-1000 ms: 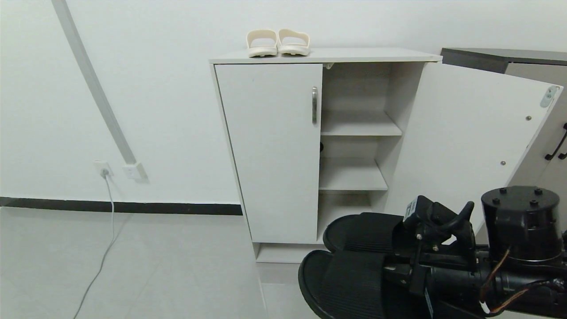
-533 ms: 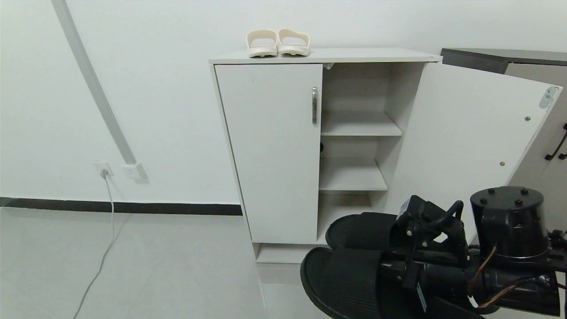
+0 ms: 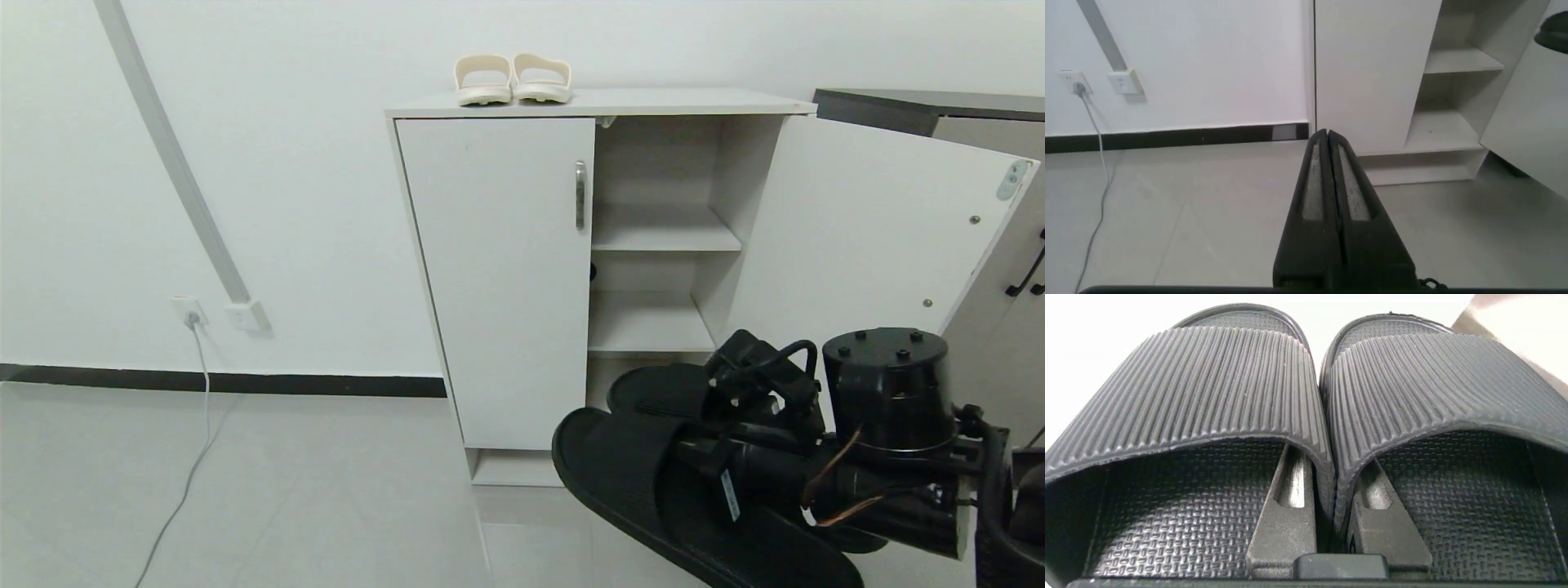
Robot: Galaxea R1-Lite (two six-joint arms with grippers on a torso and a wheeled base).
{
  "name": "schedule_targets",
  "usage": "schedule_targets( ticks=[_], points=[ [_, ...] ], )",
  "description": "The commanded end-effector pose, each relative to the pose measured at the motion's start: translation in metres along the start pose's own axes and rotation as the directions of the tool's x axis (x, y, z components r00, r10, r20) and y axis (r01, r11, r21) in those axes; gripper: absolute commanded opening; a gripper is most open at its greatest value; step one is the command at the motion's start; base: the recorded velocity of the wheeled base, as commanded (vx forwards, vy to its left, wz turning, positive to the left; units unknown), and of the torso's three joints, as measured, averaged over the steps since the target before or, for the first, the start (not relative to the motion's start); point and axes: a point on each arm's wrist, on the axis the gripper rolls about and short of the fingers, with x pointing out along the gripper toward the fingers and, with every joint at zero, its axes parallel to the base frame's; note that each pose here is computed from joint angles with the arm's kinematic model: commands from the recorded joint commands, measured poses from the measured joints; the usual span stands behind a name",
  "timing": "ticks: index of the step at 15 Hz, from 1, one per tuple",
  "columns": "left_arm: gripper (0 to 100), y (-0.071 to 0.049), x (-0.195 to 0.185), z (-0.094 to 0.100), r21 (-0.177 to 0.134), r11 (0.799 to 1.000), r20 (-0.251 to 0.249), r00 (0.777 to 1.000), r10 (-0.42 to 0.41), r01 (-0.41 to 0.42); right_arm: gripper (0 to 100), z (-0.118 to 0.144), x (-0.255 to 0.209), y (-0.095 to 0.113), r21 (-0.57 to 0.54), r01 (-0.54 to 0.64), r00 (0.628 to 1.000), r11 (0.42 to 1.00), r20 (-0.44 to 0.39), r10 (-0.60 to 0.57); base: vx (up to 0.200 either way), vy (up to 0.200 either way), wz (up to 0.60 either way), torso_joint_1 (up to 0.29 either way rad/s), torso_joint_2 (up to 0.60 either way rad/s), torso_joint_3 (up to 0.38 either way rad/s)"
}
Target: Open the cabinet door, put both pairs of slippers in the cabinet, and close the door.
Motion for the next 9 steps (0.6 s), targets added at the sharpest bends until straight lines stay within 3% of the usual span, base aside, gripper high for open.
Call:
schedule_targets(
  ticks=[1, 4, 6, 7, 9],
  points=[
    [0, 0.000, 0.000, 0.000, -0.003, 1.000, 0.003, 1.000, 0.001, -0.001, 0, -0.005, 0.021, 0.002, 0.021, 0.041, 0.999, 0.999, -0.006, -0.041, 0.000, 0.000, 0.00, 0.000, 0.00, 0.000],
    [0, 0.000, 0.000, 0.000, -0.003, 1.000, 0.003, 1.000, 0.001, -0.001, 0, -0.009, 0.047, 0.012, 0.125, 0.169, 0.985, 0.978, 0.016, -0.172, 0.000, 0.000, 0.00, 0.000, 0.00, 0.000],
    [0, 0.000, 0.000, 0.000, -0.003, 1.000, 0.003, 1.000, 0.001, -0.001, 0, -0.013, 0.065, 0.019, 0.179, 0.290, 0.955, 0.940, 0.014, -0.297, 0.000, 0.000, 0.00, 0.000, 0.00, 0.000],
    [0, 0.000, 0.000, 0.000, -0.003, 1.000, 0.003, 1.000, 0.002, -0.002, 0, -0.012, 0.076, 0.022, 0.209, 0.335, 0.938, 0.919, 0.018, -0.346, 0.000, 0.000, 0.00, 0.000, 0.00, 0.000],
    [0, 0.000, 0.000, 0.000, -0.003, 1.000, 0.002, 1.000, 0.004, -0.004, 0, -0.005, 0.098, 0.019, 0.248, 0.470, 0.871, 0.847, 0.027, -0.491, 0.000, 0.000, 0.00, 0.000, 0.00, 0.000]
  ],
)
